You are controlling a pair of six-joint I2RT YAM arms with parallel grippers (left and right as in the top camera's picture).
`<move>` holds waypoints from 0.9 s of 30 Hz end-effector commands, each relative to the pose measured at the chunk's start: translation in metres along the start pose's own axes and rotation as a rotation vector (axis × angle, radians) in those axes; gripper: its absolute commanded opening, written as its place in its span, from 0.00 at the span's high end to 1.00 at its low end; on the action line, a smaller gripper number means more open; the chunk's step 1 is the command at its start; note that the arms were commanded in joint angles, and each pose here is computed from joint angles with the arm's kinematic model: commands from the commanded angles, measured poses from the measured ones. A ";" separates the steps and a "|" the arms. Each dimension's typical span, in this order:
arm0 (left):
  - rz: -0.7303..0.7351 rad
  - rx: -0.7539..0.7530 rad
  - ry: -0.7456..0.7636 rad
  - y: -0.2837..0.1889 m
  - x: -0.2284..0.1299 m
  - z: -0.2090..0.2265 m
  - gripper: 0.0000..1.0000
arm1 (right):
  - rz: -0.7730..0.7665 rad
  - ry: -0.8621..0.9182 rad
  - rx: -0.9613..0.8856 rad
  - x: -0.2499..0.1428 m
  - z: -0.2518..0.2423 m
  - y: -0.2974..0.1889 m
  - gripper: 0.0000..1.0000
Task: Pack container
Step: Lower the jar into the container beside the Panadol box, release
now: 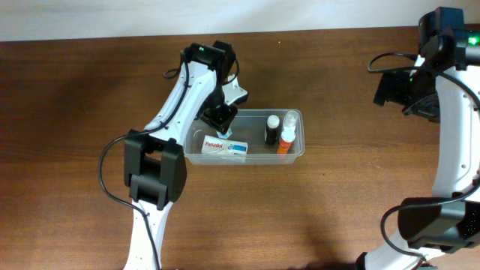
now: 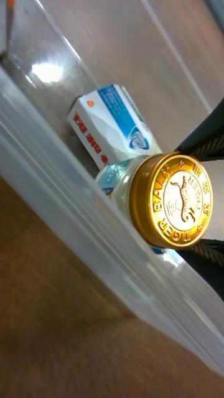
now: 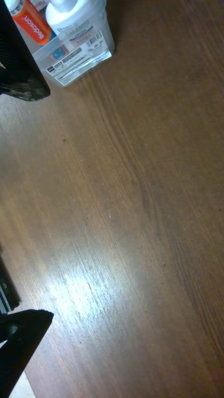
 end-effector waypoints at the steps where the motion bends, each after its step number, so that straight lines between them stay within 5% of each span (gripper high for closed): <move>1: 0.025 0.000 0.015 0.014 -0.002 0.000 0.76 | -0.020 0.007 -0.002 0.002 -0.002 -0.005 0.02; 14: 0.020 0.002 0.017 0.021 0.000 0.000 0.77 | -0.020 0.007 -0.002 0.002 -0.002 -0.005 0.02; 27: 0.026 0.000 0.017 0.021 -0.001 0.000 0.65 | -0.020 0.007 -0.002 0.002 -0.002 -0.005 0.02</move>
Point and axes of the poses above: each gripper's point midway between its finger pads, its own y axis out along the fingers, its own z axis along the line the jaws close on, x = y × z, the point moved 1 cm from there along -y, back along the fingers, and after that the axes turned 5 degrees about -y, right-handed, at the moved point
